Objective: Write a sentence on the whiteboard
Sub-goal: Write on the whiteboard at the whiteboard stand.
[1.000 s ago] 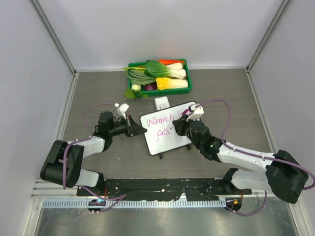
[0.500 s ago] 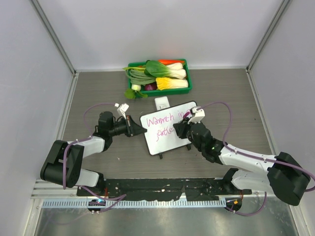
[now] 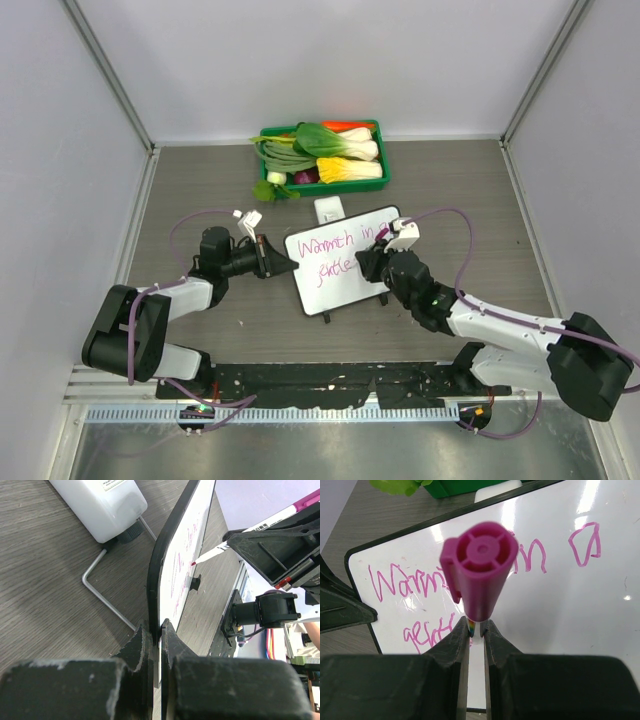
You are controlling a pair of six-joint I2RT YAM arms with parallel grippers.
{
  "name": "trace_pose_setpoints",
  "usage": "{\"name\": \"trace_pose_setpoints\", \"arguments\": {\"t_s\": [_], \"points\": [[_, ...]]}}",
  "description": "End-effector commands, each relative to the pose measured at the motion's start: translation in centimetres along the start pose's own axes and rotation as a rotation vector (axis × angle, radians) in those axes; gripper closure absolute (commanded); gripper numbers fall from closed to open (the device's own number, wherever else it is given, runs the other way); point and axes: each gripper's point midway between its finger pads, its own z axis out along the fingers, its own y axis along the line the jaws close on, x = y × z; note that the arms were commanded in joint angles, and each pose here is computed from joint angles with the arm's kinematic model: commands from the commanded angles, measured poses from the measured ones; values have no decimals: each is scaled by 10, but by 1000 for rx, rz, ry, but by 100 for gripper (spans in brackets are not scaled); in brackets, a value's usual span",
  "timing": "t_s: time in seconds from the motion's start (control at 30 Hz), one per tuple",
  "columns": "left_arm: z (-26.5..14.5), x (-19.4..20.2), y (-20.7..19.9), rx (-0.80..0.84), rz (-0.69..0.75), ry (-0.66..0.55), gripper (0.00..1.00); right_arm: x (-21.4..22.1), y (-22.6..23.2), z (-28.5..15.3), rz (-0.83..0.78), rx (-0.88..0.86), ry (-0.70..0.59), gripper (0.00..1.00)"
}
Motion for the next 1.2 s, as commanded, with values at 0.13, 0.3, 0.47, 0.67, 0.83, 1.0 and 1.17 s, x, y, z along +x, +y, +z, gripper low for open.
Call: {"name": "trace_pose_setpoints", "arguments": {"t_s": [0.13,0.3,0.47,0.67,0.83,1.0,1.17], "points": [[-1,-1,25,-107,45,-30,100,-45,19,-9,4,-43,-92,99],[-1,-2,24,-106,49,-32,100,-82,42,-28,33,-141,-170,99],[-1,-2,24,-105,48,-32,100,-100,36,-33,60,-157,-191,99],[-1,-1,23,-103,50,-31,100,-107,10,-30,150,-193,-176,99],[-1,-2,24,-104,51,-34,100,-100,2,-32,128,-178,-156,99],[-1,-2,24,-104,50,-31,100,-92,-6,-34,92,-150,-145,99],[-1,-2,24,-107,55,-33,100,-88,-12,-33,37,-121,-127,99]]}}
